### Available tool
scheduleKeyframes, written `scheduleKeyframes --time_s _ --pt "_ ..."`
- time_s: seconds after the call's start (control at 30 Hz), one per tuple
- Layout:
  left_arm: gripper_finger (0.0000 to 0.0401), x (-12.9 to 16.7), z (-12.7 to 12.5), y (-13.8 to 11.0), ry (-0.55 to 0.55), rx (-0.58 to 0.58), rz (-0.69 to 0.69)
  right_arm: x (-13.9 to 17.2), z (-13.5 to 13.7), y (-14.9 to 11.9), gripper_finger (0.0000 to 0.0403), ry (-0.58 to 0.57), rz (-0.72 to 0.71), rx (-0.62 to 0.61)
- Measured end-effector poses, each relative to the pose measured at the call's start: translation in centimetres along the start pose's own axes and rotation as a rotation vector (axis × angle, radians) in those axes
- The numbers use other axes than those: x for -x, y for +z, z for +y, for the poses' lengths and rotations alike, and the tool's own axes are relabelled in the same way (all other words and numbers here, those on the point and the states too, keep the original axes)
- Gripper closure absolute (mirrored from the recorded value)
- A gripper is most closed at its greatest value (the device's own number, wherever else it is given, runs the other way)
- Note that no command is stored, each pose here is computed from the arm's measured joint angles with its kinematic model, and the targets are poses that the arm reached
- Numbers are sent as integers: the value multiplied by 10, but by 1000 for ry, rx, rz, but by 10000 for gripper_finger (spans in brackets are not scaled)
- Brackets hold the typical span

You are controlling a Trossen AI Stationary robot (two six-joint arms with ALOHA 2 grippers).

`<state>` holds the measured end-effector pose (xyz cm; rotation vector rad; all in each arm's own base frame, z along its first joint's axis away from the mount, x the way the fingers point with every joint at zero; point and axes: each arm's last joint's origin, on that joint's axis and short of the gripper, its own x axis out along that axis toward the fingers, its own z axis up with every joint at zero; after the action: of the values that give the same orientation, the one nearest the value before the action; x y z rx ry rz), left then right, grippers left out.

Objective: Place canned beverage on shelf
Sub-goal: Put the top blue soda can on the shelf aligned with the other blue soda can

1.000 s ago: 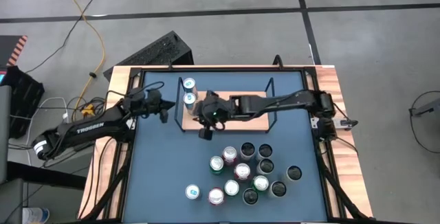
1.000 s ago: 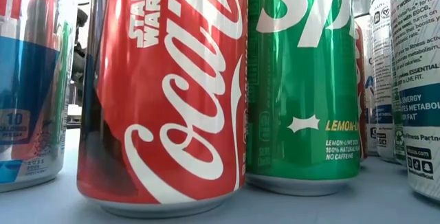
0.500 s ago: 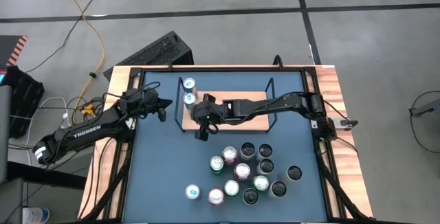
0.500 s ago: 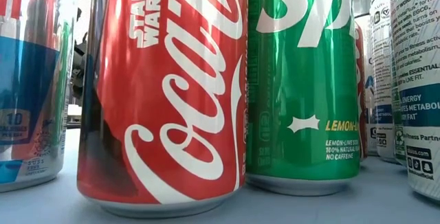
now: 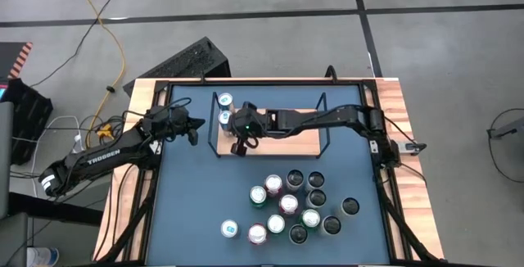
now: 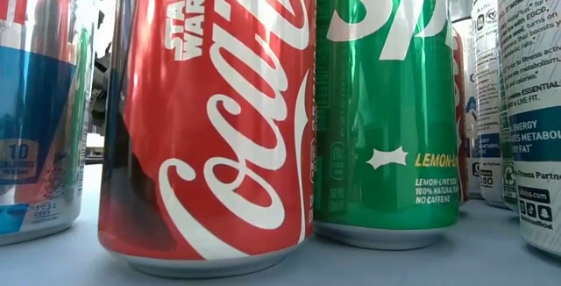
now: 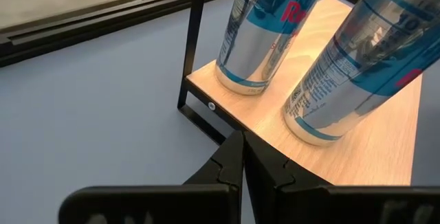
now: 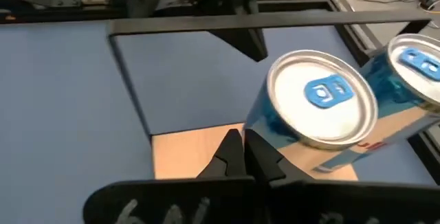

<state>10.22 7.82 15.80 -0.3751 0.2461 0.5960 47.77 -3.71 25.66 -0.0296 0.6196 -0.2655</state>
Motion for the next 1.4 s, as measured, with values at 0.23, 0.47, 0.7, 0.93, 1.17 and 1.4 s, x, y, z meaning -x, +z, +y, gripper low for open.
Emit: scheduleKeyframes --time_s 0.23,0.47,0.7,0.93,1.17,1.4 --pt "401 0 0 0 2 -6 5 -2 -10 1 403 -12 -3 -14" --pt "401 0 1 0 19 -7 1 -3 -14 2 403 1 -15 -3" --pt "401 0 1 0 19 -7 1 -3 -16 2 403 -3 -20 -2" --pt "401 0 1 0 19 -11 1 -3 -17 2 403 -6 -20 -3" --pt "401 0 1 0 19 -11 1 -3 -19 5 403 -13 -46 -10" --pt "401 0 1 0 19 -11 0 -3 -19 5 403 -14 -47 -10"
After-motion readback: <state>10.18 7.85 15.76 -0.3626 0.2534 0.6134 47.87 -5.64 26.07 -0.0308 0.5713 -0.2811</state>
